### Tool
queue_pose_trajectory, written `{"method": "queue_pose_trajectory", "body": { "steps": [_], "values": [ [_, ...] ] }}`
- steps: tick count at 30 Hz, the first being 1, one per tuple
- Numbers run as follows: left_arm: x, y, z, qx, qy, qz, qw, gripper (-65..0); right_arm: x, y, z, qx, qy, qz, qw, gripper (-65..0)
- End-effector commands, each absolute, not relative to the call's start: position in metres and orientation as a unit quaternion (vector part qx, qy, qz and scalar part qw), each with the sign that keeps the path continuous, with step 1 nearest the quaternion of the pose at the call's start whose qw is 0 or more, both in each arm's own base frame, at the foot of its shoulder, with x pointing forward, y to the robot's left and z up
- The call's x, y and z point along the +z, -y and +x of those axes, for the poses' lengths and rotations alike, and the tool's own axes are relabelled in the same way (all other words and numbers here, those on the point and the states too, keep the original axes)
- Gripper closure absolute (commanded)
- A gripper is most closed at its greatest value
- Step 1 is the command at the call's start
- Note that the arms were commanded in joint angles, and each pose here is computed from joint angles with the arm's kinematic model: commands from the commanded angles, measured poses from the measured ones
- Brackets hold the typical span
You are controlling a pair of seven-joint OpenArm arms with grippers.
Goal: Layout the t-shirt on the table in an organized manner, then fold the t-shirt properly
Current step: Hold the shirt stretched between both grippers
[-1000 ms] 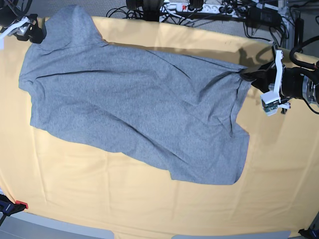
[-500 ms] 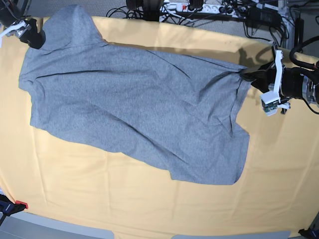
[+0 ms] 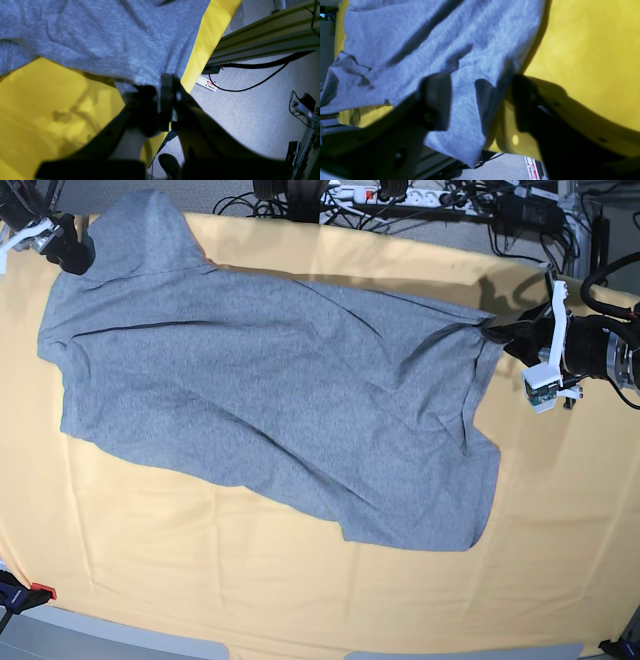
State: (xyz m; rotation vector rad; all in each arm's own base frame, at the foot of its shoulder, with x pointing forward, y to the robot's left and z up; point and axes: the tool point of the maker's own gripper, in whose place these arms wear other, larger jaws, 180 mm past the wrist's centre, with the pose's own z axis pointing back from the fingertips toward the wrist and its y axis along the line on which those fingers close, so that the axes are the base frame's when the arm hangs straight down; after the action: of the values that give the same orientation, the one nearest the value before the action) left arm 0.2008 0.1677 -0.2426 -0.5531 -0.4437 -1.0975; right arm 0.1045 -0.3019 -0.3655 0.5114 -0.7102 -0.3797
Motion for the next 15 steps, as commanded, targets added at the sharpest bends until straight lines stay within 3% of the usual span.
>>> {"method": "queue_pose_trajectory", "body": {
  "steps": [1, 5, 10, 14, 15],
  "values": [
    [-0.232, -0.169, 0.205, -0.518, 0.219, -0.252, 0.788, 0.0, -0.355, 0.305, 0.112, -0.173, 0.362, 0.248, 0.882, -32.8],
    [-0.232, -0.169, 0.204, -0.518, 0.218, -0.252, 0.788, 0.0, -0.353, 0.304, 0.118, -0.168, 0.366, 0.251, 0.880, -24.4],
    [-0.232, -0.169, 0.204, -0.518, 0.218, -0.252, 0.788, 0.0, -0.351, 0.305, 0.125, -0.166, 0.373, 0.251, 0.878, -19.5],
    [-0.232, -0.169, 0.205, -0.518, 0.219, -0.252, 0.788, 0.0, -0.352, 0.304, 0.124, -0.165, 0.371, 0.252, 0.879, 0.0],
    [-0.232, -0.169, 0.205, -0.518, 0.219, -0.252, 0.788, 0.0, -0.353, 0.303, 0.123, -0.164, 0.368, 0.252, 0.880, 0.0]
  ]
}}
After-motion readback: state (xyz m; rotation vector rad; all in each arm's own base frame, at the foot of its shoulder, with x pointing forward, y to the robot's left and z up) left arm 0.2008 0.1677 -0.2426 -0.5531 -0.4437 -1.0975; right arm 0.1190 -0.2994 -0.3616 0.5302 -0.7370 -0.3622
